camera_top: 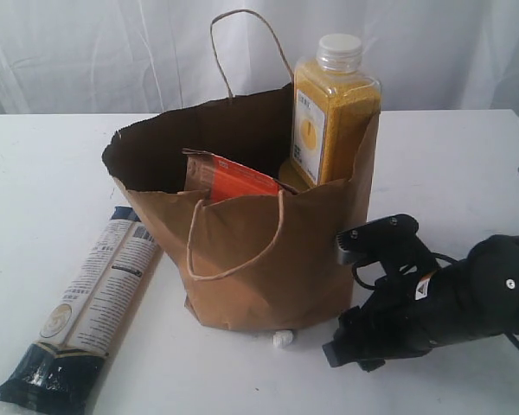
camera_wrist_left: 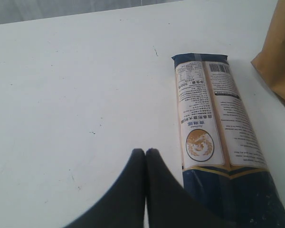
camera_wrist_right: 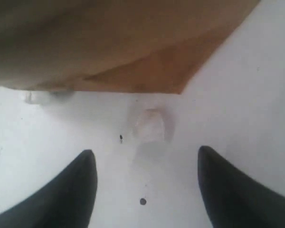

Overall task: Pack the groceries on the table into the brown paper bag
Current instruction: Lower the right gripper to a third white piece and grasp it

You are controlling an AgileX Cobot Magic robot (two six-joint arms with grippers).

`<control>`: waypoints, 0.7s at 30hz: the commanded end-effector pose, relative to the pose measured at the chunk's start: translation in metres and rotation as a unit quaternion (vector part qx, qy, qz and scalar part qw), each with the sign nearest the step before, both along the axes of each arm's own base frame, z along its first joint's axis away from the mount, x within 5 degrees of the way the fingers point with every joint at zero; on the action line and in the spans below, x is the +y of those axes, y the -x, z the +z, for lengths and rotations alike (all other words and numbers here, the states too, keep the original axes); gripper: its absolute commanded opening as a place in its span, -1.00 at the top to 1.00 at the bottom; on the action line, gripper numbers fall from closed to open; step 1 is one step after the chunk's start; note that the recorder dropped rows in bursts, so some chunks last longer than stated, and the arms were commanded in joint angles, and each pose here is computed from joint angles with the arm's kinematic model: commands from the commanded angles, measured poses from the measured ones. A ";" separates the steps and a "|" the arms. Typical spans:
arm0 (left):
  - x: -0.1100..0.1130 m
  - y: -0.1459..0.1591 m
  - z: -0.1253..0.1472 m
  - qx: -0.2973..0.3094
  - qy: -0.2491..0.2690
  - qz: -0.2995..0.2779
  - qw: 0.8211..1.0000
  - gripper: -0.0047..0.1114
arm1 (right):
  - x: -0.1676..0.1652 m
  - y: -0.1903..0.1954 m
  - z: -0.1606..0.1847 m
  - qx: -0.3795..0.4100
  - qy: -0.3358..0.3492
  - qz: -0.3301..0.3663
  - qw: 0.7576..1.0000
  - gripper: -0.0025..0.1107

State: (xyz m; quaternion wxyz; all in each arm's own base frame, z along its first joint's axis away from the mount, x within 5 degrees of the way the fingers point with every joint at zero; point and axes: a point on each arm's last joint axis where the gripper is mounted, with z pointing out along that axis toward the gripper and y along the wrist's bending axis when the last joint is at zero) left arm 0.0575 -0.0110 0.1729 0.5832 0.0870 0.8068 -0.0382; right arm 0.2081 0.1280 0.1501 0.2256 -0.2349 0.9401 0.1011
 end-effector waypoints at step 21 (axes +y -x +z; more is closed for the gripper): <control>0.000 0.000 -0.001 0.001 0.004 0.001 1.000 0.92 | 0.010 -0.022 -0.017 -0.024 0.012 0.007 1.000 0.86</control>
